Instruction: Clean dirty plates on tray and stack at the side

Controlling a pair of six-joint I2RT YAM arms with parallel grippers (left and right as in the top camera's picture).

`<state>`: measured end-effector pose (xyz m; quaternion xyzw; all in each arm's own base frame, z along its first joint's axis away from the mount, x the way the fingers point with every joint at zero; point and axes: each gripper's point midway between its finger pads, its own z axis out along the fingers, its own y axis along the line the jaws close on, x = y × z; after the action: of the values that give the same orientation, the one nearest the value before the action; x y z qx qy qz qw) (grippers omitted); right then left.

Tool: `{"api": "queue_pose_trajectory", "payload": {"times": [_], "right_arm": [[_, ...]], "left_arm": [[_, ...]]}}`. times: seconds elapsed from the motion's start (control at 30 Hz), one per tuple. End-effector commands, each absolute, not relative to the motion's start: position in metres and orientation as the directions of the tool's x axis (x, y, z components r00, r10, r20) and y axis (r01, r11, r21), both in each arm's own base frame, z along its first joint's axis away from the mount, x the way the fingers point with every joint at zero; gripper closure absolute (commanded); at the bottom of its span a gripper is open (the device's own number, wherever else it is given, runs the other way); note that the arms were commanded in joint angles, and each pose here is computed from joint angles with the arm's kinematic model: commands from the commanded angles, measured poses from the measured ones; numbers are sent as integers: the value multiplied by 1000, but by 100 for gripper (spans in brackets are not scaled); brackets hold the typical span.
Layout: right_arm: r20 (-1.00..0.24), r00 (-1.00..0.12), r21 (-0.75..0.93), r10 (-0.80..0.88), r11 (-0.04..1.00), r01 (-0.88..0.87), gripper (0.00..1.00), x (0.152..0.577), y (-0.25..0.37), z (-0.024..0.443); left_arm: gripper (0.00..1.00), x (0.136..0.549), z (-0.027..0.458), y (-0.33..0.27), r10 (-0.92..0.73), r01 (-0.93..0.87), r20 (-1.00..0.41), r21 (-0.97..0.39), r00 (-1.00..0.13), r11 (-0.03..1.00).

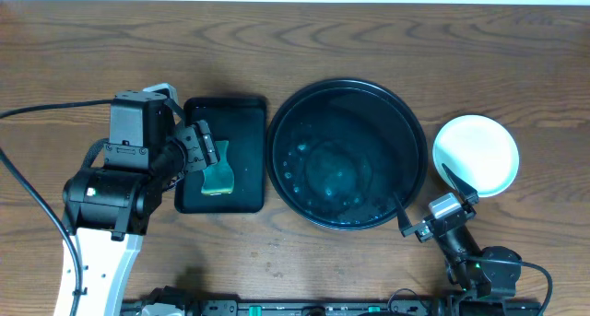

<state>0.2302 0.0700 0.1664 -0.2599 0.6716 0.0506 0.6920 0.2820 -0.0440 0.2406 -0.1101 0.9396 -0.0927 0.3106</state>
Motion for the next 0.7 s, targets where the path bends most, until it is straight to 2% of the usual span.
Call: {"api": "queue_pose_trajectory", "payload": {"times": [0.0, 0.13, 0.3, 0.47, 0.67], "right_arm": [[-957, 95, -288, -275, 858, -425, 1, 230, 72, 166], [-957, 94, -288, -275, 858, -425, 1, 230, 72, 166], [-957, 94, -288, -275, 858, -425, 1, 230, 72, 166], [-957, 94, -288, -275, 858, -425, 1, 230, 72, 166], [-957, 94, -288, -275, 858, -425, 1, 230, 72, 166]], "left_arm": [[19, 281, 245, -43, -266, -148, -575, -244, -774, 958], [19, 263, 249, -21, -264, -200, -631, -172, -729, 965], [19, 225, 251, -9, -300, -219, -679, -205, -670, 954], [19, 210, 266, 7, -307, -208, -817, -234, -488, 950], [19, 216, 281, -8, -172, 1, -956, -177, -237, 984]]}}
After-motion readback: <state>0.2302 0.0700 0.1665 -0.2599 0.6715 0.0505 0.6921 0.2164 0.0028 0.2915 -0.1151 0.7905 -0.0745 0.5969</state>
